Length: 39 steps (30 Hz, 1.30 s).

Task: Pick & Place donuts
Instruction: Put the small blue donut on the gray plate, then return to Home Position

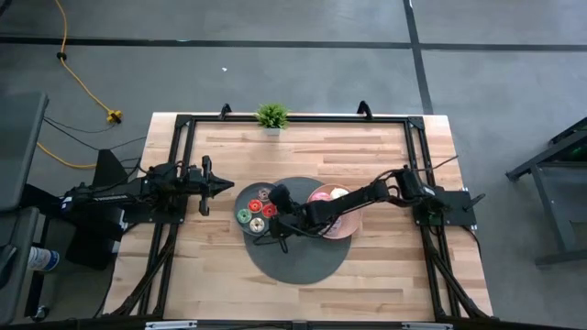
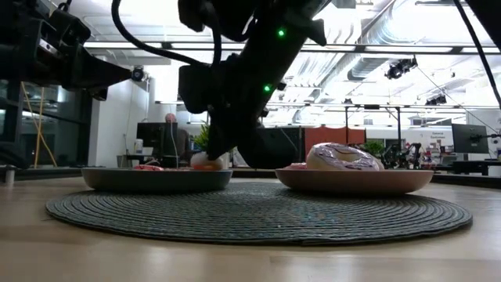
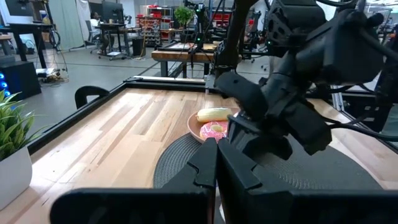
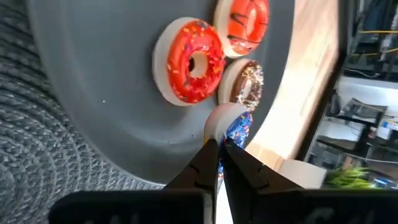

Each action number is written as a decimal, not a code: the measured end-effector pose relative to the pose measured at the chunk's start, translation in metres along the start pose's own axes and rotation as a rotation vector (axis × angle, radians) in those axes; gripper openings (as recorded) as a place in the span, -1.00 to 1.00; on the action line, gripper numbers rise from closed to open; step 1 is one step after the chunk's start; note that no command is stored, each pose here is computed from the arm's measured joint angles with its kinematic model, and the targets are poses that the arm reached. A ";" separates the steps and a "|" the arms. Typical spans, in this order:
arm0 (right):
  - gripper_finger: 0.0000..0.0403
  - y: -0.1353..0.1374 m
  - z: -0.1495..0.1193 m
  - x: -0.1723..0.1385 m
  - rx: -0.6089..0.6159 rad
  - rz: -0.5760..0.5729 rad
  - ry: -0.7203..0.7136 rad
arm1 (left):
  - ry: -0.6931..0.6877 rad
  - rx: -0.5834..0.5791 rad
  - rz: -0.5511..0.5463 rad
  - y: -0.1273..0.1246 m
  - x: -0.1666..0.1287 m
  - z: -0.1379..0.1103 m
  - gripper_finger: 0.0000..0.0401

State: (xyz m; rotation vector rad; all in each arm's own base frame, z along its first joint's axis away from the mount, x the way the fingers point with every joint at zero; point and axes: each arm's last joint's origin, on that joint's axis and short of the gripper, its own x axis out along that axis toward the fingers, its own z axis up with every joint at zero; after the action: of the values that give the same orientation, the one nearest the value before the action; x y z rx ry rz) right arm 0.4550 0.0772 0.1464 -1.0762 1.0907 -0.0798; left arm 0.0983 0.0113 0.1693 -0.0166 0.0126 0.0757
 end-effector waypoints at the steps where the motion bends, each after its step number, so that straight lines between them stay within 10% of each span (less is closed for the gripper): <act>1: -0.94 -0.001 -0.001 0.001 0.003 0.017 -0.006 | 0.000 0.000 0.000 0.000 0.000 0.000 -0.99; 24: -0.93 -0.001 -0.007 0.013 0.071 0.067 0.001 | 0.001 0.000 0.000 0.000 0.000 0.000 -0.99; 39: -0.23 -0.003 -0.004 0.007 0.075 -0.052 0.050 | 0.000 0.000 0.000 0.000 0.000 0.000 -0.99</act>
State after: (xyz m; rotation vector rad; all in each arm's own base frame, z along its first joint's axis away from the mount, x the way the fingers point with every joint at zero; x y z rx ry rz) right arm 0.4572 0.0692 0.1435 -1.0396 1.0965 -0.1888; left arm 0.0983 0.0113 0.1693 -0.0163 0.0125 0.0760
